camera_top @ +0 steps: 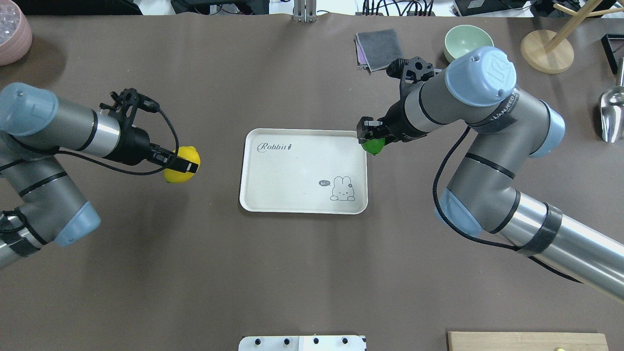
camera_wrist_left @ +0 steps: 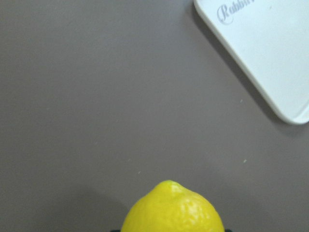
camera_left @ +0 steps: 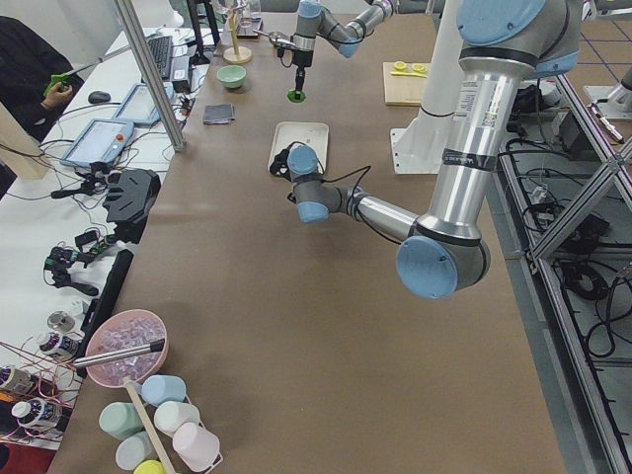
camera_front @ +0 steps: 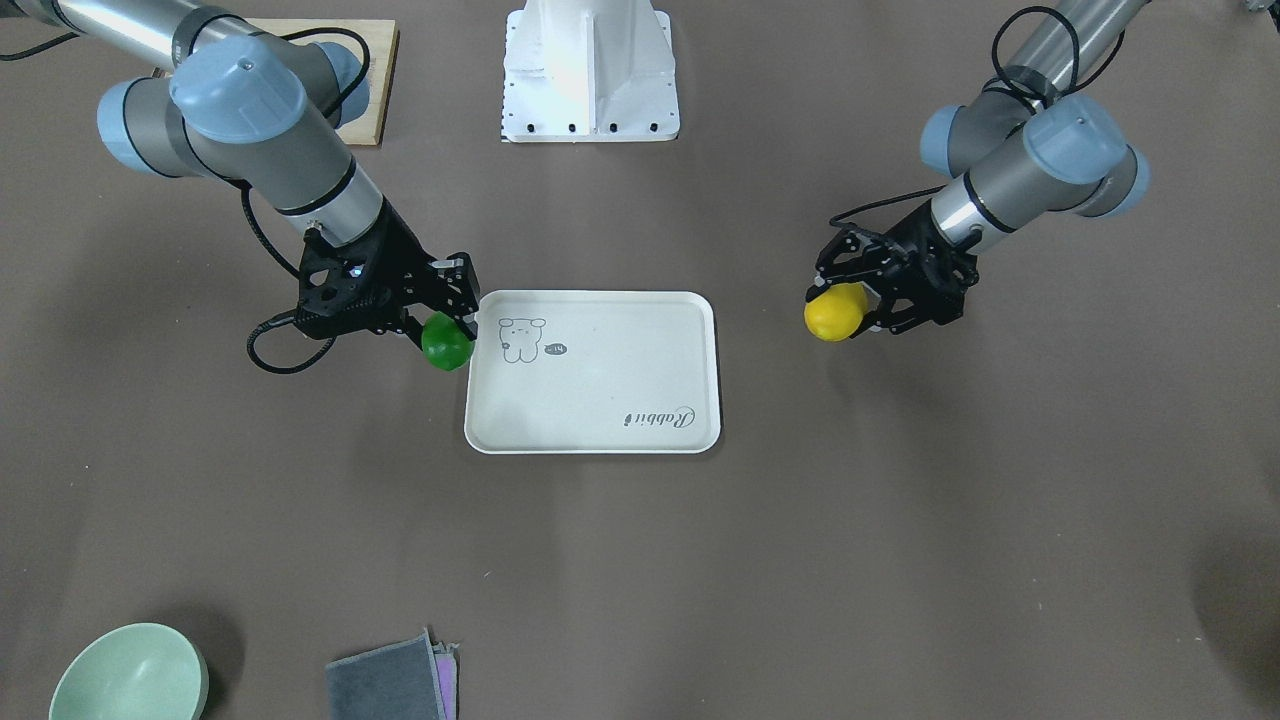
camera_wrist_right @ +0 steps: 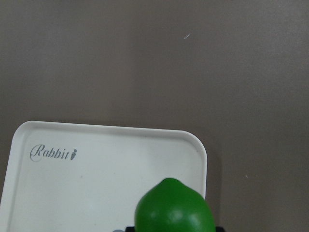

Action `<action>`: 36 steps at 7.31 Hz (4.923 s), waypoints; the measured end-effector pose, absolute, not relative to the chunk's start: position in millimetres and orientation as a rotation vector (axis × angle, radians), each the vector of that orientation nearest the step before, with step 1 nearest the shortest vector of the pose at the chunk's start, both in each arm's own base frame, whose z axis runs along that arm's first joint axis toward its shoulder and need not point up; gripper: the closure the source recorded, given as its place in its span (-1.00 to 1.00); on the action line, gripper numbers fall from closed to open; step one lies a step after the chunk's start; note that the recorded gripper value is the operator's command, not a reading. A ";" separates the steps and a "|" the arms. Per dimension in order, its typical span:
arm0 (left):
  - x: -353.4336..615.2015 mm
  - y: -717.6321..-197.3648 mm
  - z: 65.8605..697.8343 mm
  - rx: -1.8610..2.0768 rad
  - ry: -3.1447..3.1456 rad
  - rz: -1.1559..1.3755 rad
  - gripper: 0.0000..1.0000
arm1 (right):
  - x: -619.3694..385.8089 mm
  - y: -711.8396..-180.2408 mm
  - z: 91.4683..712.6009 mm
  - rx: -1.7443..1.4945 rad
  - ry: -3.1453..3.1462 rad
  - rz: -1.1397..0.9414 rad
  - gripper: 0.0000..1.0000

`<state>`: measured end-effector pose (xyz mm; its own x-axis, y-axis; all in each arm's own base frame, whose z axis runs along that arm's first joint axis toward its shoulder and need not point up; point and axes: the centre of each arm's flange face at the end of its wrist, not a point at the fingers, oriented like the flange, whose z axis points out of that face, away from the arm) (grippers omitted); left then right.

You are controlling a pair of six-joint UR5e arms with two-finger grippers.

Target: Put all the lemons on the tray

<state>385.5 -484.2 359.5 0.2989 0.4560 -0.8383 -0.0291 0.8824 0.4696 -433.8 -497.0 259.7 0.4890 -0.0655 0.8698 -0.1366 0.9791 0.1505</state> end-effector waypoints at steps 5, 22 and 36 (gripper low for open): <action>433.5 -515.0 243.2 0.339 1.226 0.186 1.00 | -526.1 -488.5 269.4 0.227 -0.981 0.020 1.00; 448.3 -557.9 259.3 0.492 1.055 -0.001 -0.96 | -299.7 -563.9 368.6 0.341 -0.957 -0.073 -1.00; -52.4 -549.9 564.7 0.259 0.675 0.080 -0.96 | 83.2 -527.9 582.3 0.045 -0.682 -0.262 -1.00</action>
